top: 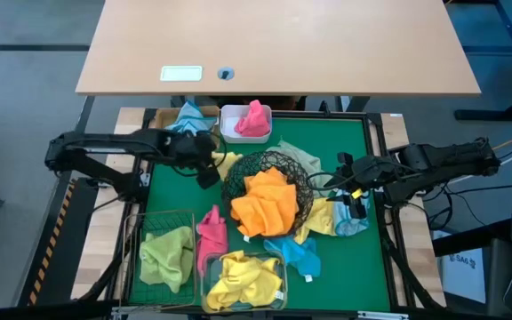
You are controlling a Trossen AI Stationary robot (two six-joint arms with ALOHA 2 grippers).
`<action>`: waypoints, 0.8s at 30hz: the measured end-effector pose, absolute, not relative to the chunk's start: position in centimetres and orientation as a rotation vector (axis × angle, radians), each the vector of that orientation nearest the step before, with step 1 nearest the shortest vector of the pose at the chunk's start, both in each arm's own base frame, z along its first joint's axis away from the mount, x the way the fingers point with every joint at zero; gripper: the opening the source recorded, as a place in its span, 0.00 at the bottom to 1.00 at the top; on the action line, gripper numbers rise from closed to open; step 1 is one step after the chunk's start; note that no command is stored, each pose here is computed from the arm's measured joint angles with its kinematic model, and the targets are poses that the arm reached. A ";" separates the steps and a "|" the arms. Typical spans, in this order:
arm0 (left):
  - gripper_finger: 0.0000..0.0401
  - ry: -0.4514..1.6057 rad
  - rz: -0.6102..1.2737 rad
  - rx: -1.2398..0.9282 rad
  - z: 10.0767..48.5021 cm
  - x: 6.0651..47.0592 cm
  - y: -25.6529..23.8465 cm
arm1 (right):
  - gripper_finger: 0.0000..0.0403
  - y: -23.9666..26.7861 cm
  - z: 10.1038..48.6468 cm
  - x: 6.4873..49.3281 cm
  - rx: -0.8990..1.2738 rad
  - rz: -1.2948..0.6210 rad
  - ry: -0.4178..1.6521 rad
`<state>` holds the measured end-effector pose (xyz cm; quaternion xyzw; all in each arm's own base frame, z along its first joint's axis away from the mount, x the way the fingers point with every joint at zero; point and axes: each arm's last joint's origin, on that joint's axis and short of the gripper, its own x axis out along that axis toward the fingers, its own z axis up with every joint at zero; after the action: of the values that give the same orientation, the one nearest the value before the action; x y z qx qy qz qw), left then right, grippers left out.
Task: Sort microfiber towel by color & place in baskets
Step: Put the yellow towel into the transparent bin
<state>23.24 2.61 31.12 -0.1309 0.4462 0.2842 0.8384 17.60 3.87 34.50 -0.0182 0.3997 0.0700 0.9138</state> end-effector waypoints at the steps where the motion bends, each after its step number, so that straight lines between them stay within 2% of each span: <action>1: 0.00 0.903 0.578 -0.282 32.3 23.3 2.1 | 0.47 3.9 34.5 17.6 -0.037 0.145 0.823; 9: 0.00 0.569 0.305 -0.314 41.1 23.3 -3.0 | 0.47 3.9 34.5 17.6 -0.038 0.144 0.825; 13: 0.00 0.405 0.141 -0.346 43.8 23.1 -6.0 | 0.47 3.9 34.5 17.6 -0.038 0.144 0.825; 18: 0.00 0.326 -0.019 -0.366 44.7 23.0 -9.6 | 0.47 3.9 34.5 17.6 -0.038 0.144 0.826; 24: 0.00 0.354 -0.087 -0.400 43.4 23.9 -13.8 | 0.47 3.9 34.5 17.6 -0.038 0.143 0.827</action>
<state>23.88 -13.78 43.39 -0.1977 0.1747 -0.0431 0.9636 17.58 3.86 34.47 -0.0185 0.4014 0.0696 0.9131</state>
